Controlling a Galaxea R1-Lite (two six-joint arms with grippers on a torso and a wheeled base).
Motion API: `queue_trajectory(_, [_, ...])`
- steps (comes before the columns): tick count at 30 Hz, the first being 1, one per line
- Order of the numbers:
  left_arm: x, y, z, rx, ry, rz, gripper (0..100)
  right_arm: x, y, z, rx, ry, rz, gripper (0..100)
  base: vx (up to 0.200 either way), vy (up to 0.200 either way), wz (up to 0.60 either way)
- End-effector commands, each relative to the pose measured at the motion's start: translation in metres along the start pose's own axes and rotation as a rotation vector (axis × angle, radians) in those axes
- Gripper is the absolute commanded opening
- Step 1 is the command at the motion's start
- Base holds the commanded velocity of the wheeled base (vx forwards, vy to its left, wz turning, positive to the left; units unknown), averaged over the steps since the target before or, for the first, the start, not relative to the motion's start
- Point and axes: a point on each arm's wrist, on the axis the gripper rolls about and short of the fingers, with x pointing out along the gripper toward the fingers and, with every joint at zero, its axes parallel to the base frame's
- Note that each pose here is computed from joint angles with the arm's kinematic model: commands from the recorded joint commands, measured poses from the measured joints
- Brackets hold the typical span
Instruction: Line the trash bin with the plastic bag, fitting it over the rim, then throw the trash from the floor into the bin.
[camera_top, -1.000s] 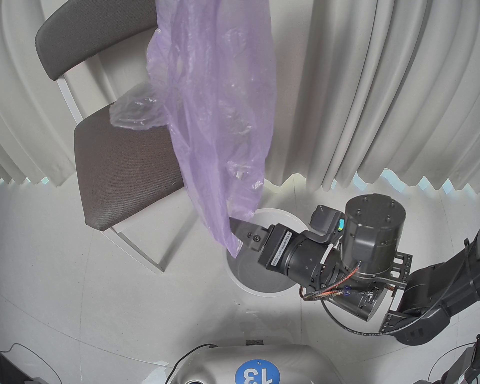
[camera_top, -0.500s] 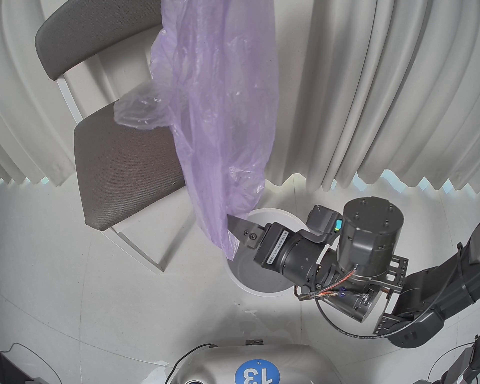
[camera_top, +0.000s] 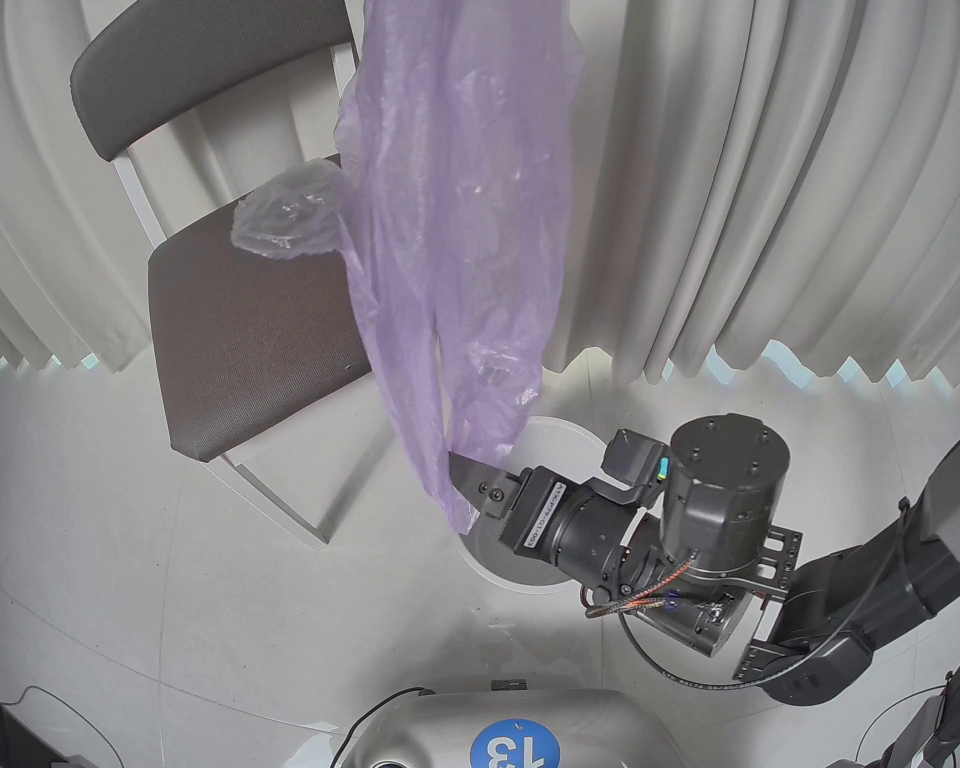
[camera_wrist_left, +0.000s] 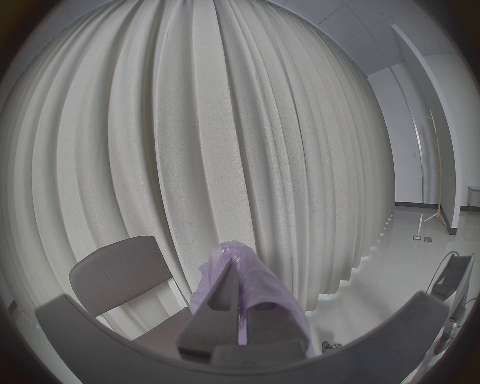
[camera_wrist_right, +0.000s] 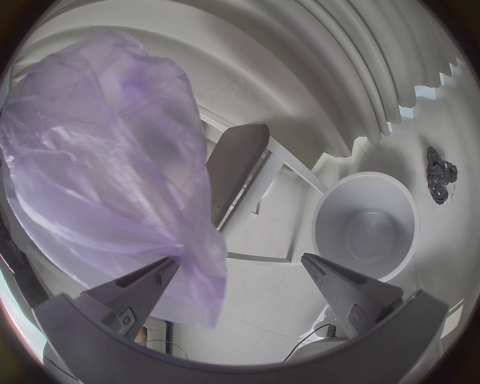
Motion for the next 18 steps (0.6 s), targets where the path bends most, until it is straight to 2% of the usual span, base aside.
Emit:
queue_trajectory(1, [0.000,0.000,0.000,-0.002,-0.001,0.000,0,0.008,-0.009,-0.004,-0.003,0.005,-0.031,100,0.000,0.000,0.00])
queue_trajectory(18, [-0.001,0.001,0.001,-0.005,-0.004,0.000,0,0.010,-0.012,0.013,0.005,-0.047,-0.035,100,0.000,0.000,0.00])
